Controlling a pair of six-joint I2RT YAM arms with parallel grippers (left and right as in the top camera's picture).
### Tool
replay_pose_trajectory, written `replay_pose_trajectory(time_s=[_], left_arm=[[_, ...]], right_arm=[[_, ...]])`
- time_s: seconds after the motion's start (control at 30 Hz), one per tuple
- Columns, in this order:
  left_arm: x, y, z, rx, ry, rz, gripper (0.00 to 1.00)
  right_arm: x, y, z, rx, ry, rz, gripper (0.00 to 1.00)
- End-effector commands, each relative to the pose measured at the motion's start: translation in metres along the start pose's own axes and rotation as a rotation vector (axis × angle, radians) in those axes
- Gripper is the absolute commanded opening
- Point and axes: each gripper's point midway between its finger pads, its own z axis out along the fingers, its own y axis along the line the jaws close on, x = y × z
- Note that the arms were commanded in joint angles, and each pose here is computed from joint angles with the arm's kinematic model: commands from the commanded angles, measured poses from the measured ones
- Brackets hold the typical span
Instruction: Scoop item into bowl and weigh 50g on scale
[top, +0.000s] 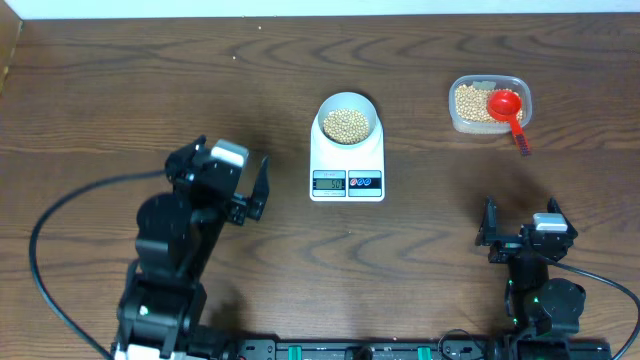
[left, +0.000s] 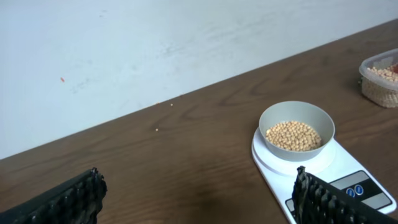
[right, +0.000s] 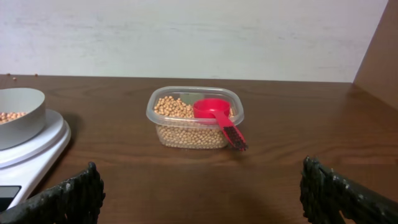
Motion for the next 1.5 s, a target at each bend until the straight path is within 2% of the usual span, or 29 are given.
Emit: replay_pose_trajectory(time_s=[0.0,0.33,0.73,0.9,1.1,1.47], left_arm=[[0.017,0.002,-0.007,-0.033,-0.029,-0.004,0.98],[0.046,-0.001,-0.024,-0.082,-0.117,0.0,0.98],[0.102,-0.004,-0.029,-0.15,-0.153,-0.002,0.98],[0.114,-0.007,-0.026,-0.15,-0.15,-0.003,0.98],[0.142,-0.011,-0.017,-0.14,-0.079,-0.012,0.98],[0.142,-0.01,-0.017,-0.144,-0.078,-0.014,0.98]], right_arm=[[0.0,0.0,0.0,0.002,-0.002,-0.008,0.99],[0.0,0.0,0.0,0.002,-0.003,-0.008,0.99],[0.0,0.0,0.0,0.002,-0.003,-0.008,0.99],[0.0,0.0,0.0,0.002,-0.002,-0.008,0.99],[0.0,0.0,0.0,0.002,-0.002,-0.008,0.99],[0.0,0.0,0.0,0.002,-0.002,-0.008,0.99]])
